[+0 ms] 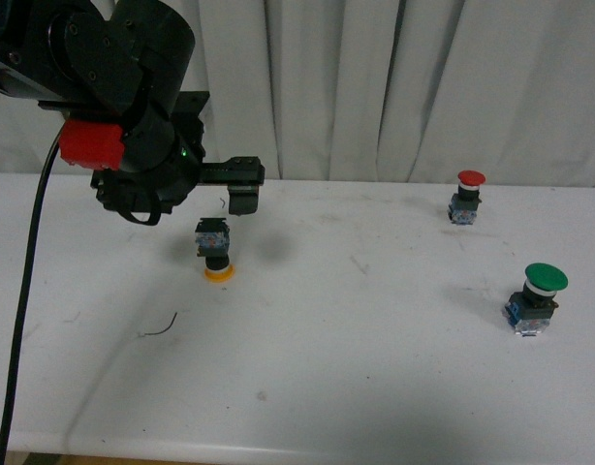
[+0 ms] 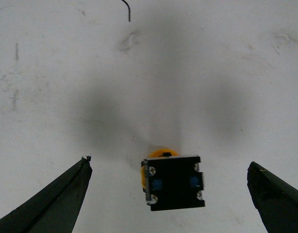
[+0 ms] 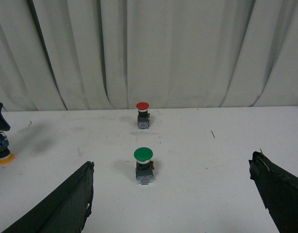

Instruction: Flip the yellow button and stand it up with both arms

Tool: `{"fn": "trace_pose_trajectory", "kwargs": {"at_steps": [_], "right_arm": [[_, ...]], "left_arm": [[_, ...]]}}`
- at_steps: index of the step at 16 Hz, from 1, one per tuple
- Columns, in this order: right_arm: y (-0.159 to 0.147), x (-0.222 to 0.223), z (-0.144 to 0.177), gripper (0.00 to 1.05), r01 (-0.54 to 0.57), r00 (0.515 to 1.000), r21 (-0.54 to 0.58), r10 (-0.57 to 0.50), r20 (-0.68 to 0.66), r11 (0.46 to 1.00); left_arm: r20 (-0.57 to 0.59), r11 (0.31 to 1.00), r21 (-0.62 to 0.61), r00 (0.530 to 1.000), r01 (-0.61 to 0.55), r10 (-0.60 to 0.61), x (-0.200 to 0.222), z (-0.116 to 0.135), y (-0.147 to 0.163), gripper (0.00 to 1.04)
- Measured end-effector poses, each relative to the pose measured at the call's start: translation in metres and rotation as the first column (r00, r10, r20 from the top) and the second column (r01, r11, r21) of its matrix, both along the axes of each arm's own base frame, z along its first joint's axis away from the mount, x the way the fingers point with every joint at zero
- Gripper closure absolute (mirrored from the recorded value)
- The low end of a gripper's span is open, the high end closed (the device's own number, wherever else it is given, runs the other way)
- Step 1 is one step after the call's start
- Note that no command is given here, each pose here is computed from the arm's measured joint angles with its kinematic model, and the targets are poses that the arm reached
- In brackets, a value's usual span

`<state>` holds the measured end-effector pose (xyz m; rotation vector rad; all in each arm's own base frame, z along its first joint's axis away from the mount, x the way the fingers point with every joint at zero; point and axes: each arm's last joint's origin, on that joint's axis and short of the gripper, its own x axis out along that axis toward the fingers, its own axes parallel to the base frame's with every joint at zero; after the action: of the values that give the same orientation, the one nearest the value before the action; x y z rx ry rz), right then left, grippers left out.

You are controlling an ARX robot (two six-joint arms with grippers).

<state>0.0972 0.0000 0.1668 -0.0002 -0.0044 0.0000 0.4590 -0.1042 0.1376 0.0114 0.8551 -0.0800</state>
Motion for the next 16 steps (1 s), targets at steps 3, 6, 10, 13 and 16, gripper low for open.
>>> {"fn": "trace_pose_trajectory", "kwargs": {"at_steps": [3,6,10,13,16], "right_arm": [[0.000,0.000,0.000,0.06,0.000,1.000,0.000,0.000,0.000,1.000],[0.000,0.000,0.000,0.06,0.000,1.000,0.000,0.000,0.000,1.000],[0.000,0.000,0.000,0.06,0.000,1.000,0.000,0.000,0.000,1.000],[0.000,0.000,0.000,0.06,0.000,1.000,0.000,0.000,0.000,1.000],[0.000,0.000,0.000,0.06,0.000,1.000,0.000,0.000,0.000,1.000]], "left_arm": [[-0.014,0.998,0.034,0.999,0.053,-0.052,0.002,-0.005,-0.008,0.07],[-0.029,0.995,0.083,0.998,0.052,-0.049,0.006,-0.015,-0.006,0.07],[-0.056,0.994,0.102,0.998,0.043,-0.038,0.007,-0.020,-0.004,0.07],[-0.067,0.995,0.094,0.997,0.039,-0.033,0.005,-0.021,-0.006,0.44],[-0.078,0.997,0.075,0.997,0.032,-0.026,0.004,-0.022,-0.009,0.68]]}}
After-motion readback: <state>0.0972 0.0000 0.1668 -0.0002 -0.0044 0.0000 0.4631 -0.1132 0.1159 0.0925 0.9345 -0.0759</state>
